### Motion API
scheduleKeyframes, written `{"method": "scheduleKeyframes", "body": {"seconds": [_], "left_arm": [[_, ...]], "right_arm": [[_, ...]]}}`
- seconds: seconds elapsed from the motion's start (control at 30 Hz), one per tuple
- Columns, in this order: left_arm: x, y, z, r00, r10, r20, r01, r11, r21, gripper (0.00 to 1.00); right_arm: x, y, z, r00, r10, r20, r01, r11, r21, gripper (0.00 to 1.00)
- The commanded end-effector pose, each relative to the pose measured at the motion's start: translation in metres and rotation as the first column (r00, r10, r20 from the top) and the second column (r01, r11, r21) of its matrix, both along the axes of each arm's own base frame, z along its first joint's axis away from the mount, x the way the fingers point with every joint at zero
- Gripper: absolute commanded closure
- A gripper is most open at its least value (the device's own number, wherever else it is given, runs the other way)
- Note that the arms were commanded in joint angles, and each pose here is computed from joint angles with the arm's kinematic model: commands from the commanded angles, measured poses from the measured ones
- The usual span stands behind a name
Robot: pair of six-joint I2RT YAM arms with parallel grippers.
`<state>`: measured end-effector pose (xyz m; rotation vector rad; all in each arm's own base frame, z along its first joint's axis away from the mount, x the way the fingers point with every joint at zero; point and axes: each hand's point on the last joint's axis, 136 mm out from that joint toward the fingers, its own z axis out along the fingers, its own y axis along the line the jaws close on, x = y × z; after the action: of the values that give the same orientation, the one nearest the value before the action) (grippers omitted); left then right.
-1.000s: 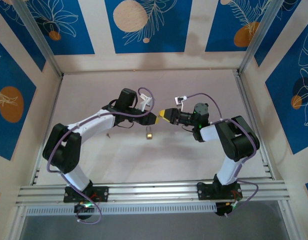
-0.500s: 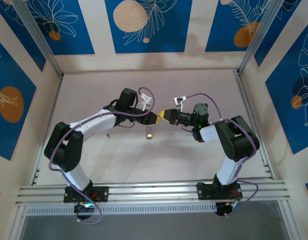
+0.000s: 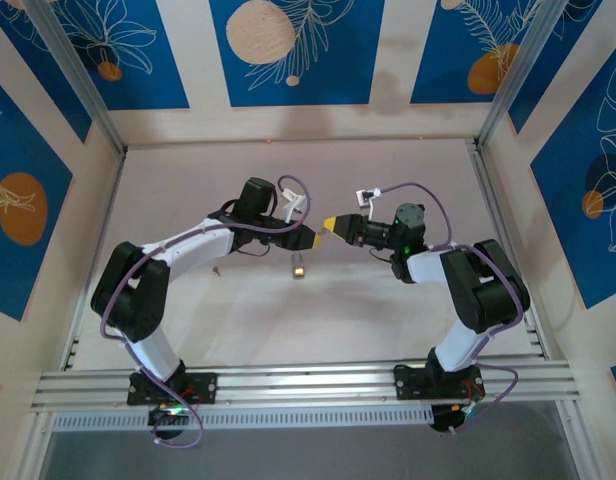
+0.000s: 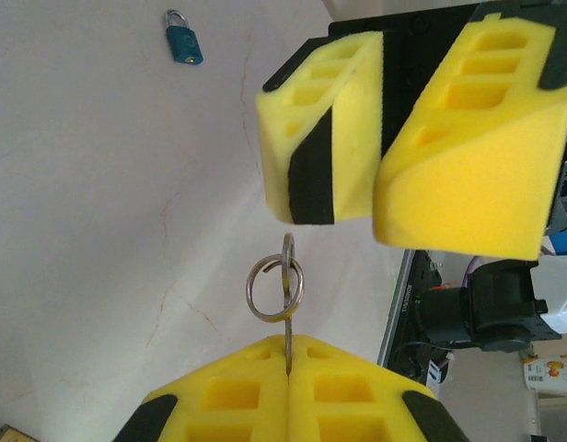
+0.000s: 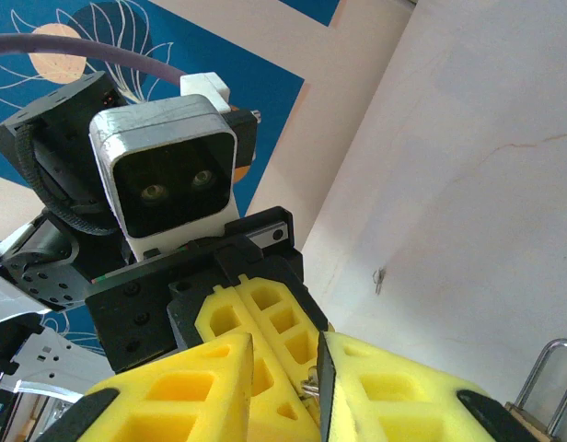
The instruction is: Unlock with the key
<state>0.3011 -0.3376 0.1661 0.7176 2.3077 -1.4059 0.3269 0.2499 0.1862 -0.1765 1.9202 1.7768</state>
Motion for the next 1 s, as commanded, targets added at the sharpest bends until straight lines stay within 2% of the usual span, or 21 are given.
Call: {"method": "scheduleKeyframes", "body": {"seconds": [0.0, 0.2, 0.67, 0.97], "left_arm": [[-0.001, -0.001, 0.000, 1.000, -0.015, -0.012, 0.014, 1.000, -0.027, 1.00], [-0.001, -0.001, 0.000, 1.000, -0.017, -0.013, 0.016, 0.999, -0.029, 1.00], [-0.001, -0.003, -0.003, 0.999, -0.021, -0.032, 0.019, 0.999, -0.037, 1.00], [-0.002, -0.003, -0.003, 0.999, -0.026, -0.040, 0.025, 0.999, -0.043, 1.00]], "right_arm": [[-0.004, -0.001, -0.010, 1.000, -0.001, -0.001, 0.001, 1.000, -0.029, 0.72], [-0.005, 0.001, -0.016, 1.000, 0.012, -0.010, -0.013, 0.998, -0.054, 0.69], [-0.012, 0.010, -0.011, 0.998, 0.057, 0.006, -0.057, 0.997, -0.051, 0.74], [-0.009, 0.007, -0.008, 0.999, 0.040, 0.015, -0.039, 0.998, -0.050, 0.79]]}}
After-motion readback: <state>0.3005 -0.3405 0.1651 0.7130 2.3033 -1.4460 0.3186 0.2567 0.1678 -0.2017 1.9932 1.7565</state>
